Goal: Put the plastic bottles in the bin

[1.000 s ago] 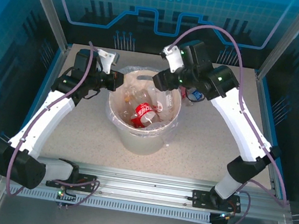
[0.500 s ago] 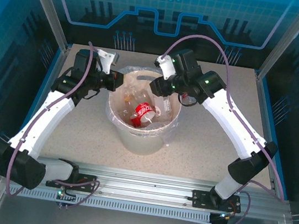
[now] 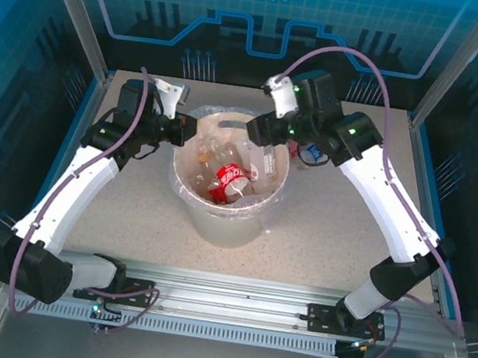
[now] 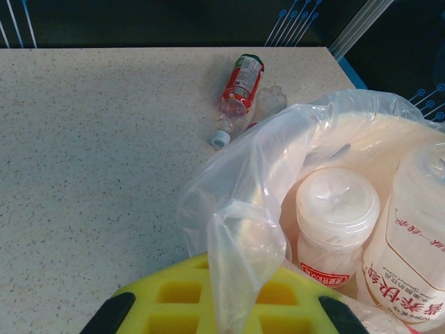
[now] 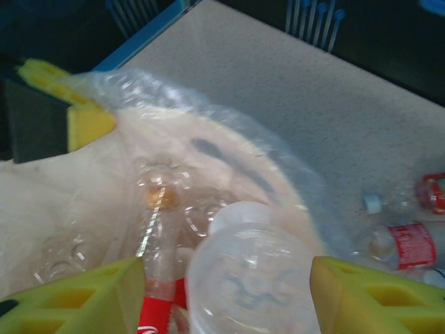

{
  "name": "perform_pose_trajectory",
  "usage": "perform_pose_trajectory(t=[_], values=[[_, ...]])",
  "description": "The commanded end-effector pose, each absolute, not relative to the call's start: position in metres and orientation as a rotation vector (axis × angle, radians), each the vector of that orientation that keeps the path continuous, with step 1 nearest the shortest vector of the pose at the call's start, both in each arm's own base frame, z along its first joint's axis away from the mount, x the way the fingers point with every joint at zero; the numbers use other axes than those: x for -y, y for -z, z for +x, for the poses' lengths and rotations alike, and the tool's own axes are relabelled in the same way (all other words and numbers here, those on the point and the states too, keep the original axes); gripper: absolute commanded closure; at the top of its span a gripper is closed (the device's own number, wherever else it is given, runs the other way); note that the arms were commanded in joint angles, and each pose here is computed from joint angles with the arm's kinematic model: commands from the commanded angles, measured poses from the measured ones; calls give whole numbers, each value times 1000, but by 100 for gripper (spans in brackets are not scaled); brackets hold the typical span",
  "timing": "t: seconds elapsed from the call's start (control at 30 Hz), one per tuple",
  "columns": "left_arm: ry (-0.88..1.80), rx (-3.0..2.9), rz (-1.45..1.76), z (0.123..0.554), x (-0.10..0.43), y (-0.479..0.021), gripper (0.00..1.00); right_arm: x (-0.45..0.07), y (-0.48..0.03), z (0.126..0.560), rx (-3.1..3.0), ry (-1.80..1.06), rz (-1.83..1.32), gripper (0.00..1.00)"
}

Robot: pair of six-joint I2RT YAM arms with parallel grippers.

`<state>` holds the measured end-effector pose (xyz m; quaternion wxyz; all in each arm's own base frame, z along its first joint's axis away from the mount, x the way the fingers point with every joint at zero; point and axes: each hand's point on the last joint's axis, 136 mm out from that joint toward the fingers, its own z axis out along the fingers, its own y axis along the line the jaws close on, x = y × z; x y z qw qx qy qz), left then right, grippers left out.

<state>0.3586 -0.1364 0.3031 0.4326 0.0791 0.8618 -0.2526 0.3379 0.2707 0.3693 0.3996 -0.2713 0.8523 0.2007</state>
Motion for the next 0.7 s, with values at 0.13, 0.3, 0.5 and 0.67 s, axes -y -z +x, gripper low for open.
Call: perform_pose_trajectory(t=[0.13, 0.3, 0.5, 0.67], values=[[601, -2207, 59, 349, 109, -293, 100, -175, -373, 377, -2152, -383, -310, 33], [572, -2173, 2, 349, 90, -303, 100, -116, -313, 413, -2255, -399, -33, 29], [493, -2151, -71, 346, 60, -313, 100, -82, -239, 454, -2342, -405, 198, 29], [448, -2156, -139, 345, 37, -313, 100, -63, -185, 483, -2359, -399, 390, 25]])
